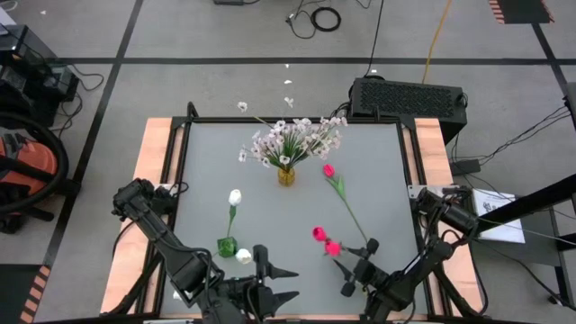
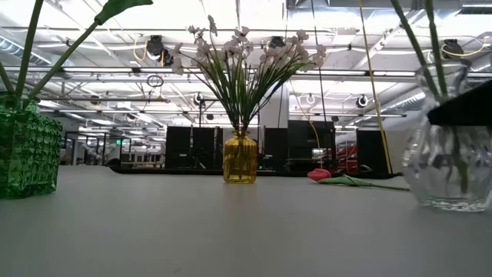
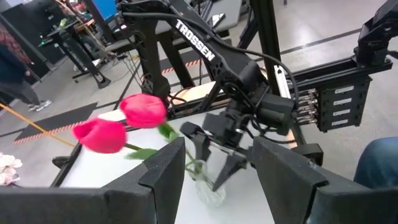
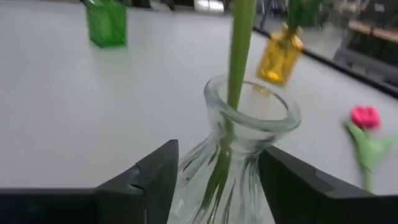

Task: Sort flowers into vase by color
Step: Put the transparent vase containing the red flowers on the middle left of the table upright, then put the red flower into the transparent vase

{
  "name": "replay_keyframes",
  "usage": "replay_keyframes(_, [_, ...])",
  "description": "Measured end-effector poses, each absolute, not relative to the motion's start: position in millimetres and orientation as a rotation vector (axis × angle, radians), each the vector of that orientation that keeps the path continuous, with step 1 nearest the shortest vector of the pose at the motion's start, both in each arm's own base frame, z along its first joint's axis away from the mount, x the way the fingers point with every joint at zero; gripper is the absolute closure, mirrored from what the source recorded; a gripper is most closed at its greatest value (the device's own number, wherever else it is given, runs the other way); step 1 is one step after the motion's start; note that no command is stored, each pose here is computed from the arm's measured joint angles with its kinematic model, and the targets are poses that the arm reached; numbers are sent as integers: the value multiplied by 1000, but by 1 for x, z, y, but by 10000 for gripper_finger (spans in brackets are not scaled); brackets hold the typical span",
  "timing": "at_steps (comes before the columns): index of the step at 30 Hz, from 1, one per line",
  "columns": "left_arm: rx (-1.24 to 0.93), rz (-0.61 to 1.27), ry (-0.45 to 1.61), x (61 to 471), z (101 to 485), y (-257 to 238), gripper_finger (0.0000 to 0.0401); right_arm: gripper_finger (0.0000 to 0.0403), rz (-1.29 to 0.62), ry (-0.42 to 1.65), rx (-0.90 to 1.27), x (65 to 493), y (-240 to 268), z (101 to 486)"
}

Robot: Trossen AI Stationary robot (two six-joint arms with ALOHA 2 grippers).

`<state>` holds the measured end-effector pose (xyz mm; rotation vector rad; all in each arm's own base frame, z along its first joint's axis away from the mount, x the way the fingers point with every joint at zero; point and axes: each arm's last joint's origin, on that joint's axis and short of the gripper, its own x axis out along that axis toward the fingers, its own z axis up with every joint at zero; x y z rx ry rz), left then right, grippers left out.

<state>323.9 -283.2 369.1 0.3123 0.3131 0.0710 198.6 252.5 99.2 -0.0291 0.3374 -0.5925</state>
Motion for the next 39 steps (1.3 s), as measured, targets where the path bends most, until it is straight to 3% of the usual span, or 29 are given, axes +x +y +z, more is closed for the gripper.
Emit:
replay_keyframes(11, [310,72,315,324,369,-283,205,133,-583,431,33,183,250,126])
replay_keyframes(21, [313,71,315,324,369,-283,205,99,-571,510,87,174,249,141])
replay_keyframes(32, [313,71,315,324,369,-283,205,99,-484,865,43,159,238,174])
replay_keyframes(39, [320,63,325,321,368,-285,205,135,-594,796,7,142,206,136])
